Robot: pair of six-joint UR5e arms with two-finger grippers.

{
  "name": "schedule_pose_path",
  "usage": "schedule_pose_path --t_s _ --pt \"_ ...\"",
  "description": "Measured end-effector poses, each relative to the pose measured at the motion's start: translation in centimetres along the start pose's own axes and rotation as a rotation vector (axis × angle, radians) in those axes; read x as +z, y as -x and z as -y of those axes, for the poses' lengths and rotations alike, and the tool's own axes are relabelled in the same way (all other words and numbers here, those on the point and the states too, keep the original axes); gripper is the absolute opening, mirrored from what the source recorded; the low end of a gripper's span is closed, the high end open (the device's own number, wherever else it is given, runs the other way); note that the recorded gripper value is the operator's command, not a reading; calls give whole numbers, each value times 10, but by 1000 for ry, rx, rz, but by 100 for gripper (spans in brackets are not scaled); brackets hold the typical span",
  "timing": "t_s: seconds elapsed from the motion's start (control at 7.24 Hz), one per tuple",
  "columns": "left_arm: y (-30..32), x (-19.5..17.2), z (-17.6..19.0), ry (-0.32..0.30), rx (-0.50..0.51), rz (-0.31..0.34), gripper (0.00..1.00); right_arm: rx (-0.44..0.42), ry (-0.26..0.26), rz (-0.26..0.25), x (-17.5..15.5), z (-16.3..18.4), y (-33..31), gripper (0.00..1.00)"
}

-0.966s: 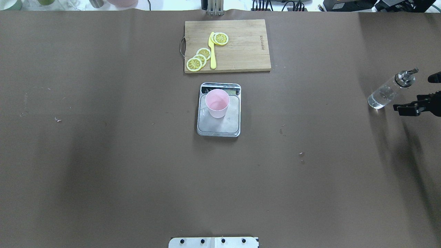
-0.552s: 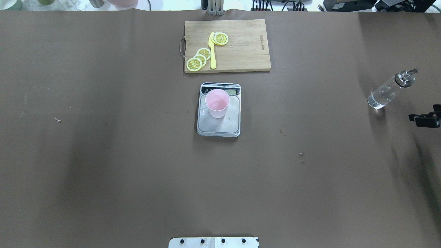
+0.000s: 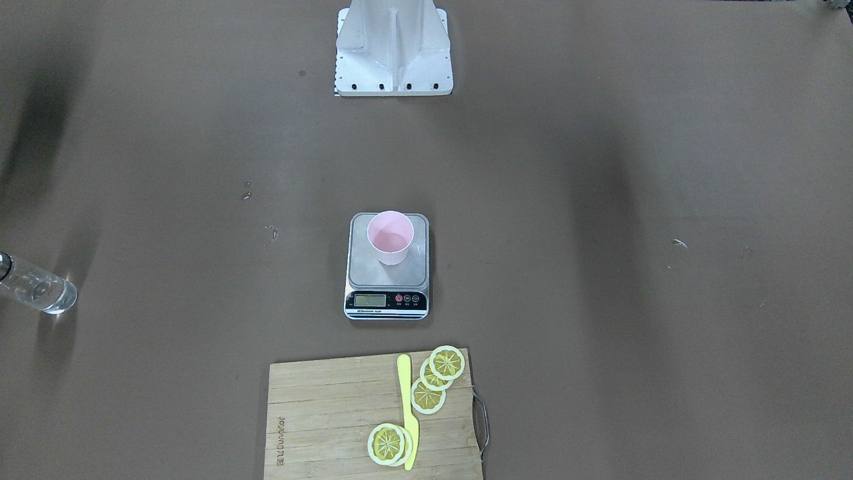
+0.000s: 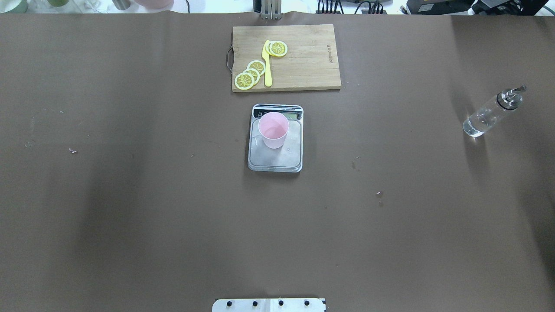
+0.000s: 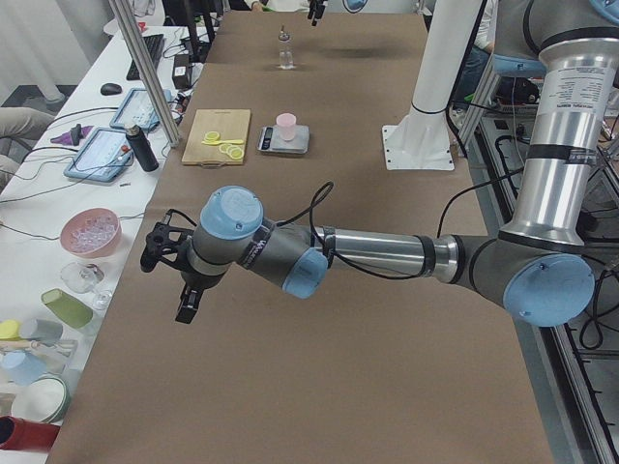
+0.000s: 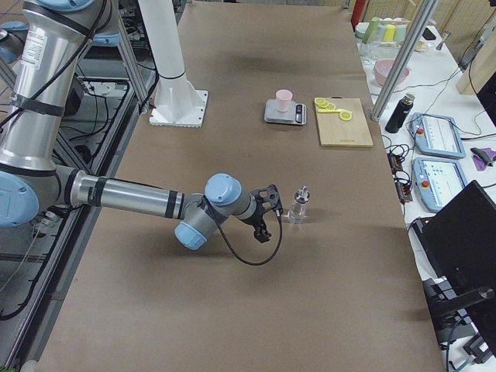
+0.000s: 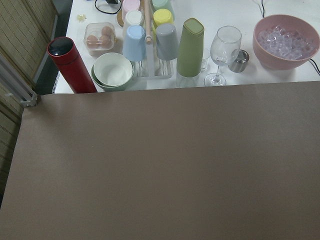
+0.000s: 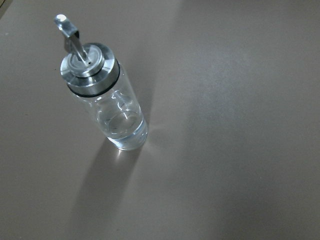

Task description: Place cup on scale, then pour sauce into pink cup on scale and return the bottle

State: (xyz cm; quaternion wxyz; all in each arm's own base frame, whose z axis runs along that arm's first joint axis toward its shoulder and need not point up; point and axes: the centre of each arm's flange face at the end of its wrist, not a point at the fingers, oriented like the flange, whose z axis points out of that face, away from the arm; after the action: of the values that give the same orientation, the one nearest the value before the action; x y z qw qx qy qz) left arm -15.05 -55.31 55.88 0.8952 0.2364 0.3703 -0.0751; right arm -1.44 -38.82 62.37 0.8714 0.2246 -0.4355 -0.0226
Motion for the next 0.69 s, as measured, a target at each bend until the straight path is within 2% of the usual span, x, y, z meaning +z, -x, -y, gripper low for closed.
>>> schedule_pose_path --t_s 0.28,0.69 --pt "1 1 -4 6 -5 -5 98 54 74 -23 -16 39 -15 100" --pt "5 3 -10 14 -12 -5 98 92 192 -88 -31 124 -26 100"
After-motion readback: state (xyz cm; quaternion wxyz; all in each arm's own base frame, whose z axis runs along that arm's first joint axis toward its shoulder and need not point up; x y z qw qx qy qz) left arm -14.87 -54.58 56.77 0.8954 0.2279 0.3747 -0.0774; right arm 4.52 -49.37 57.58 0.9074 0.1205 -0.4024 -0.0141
